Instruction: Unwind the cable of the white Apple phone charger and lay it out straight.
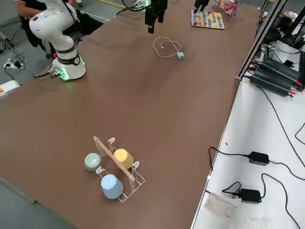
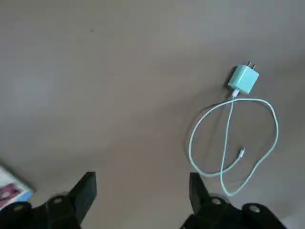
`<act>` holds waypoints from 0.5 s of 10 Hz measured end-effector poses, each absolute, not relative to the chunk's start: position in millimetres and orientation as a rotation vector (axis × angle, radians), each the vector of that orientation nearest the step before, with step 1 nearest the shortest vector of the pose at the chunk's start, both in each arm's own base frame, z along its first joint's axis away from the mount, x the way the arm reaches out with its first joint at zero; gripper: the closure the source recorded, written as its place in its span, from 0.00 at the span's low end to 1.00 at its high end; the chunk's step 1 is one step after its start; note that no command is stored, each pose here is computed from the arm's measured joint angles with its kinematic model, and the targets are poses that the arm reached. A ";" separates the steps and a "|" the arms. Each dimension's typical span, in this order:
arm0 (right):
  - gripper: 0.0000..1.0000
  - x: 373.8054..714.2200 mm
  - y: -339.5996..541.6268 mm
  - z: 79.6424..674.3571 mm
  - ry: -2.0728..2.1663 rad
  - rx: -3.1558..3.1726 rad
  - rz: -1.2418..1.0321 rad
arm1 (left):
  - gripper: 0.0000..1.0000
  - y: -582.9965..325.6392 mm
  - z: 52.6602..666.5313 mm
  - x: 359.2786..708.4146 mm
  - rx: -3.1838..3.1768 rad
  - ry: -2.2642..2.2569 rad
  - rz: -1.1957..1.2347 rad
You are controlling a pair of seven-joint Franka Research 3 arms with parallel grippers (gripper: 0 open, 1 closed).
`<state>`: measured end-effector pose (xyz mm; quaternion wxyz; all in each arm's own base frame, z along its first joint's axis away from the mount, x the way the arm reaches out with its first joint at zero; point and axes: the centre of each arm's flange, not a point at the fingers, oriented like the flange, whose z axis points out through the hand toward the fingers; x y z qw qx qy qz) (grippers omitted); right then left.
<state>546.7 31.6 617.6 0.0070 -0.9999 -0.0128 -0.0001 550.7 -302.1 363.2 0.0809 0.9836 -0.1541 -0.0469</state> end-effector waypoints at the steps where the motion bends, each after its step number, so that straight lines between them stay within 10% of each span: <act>1: 0.00 546.7 32.2 617.4 -0.042 -3.127 0.001 | 0.14 -323.2 336.3 540.0 2.973 -0.478 -0.149; 5: 0.00 546.1 33.6 616.8 -0.046 -3.128 0.009 | 0.19 -377.3 270.5 511.7 2.982 -0.549 -0.185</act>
